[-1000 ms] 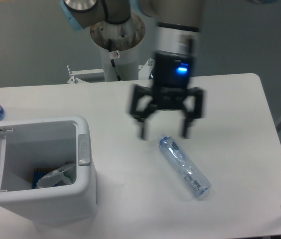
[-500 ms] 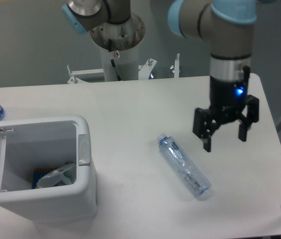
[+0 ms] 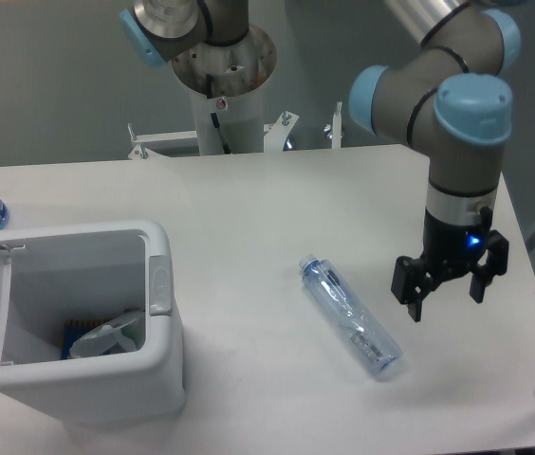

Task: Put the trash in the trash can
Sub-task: 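Move the open gripper back over the clear water bottle, then lower the gripper onto the bottle's cap end and close on it, then lift the bottle and carry it over the trash bin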

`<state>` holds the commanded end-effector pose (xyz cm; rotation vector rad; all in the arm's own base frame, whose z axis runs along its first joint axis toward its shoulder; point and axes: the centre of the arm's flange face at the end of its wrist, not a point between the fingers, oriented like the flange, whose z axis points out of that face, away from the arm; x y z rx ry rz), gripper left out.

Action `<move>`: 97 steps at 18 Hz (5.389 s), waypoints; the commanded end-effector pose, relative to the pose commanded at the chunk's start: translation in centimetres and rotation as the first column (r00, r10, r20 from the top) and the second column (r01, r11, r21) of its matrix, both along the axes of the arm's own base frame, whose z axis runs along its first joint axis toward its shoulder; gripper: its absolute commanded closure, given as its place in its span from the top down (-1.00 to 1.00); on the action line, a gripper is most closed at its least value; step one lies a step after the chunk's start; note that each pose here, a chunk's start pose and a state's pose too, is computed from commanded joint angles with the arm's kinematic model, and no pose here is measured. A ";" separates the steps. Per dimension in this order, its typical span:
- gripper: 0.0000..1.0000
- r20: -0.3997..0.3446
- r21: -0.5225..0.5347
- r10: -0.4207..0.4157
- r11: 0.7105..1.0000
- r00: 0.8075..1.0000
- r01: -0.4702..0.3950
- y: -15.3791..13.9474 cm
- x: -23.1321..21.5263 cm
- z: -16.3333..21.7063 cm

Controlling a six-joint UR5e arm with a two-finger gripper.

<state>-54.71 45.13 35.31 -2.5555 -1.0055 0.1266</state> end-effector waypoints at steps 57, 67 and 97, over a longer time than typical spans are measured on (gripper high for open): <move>0.27 0.077 -0.150 0.072 0.987 0.994 -0.060 6.0 2.9 -12.8; 0.26 0.019 -0.019 0.059 0.998 0.998 -0.058 6.9 2.4 -5.1; 0.18 -0.143 0.571 -0.146 0.796 0.979 0.202 9.6 14.3 26.5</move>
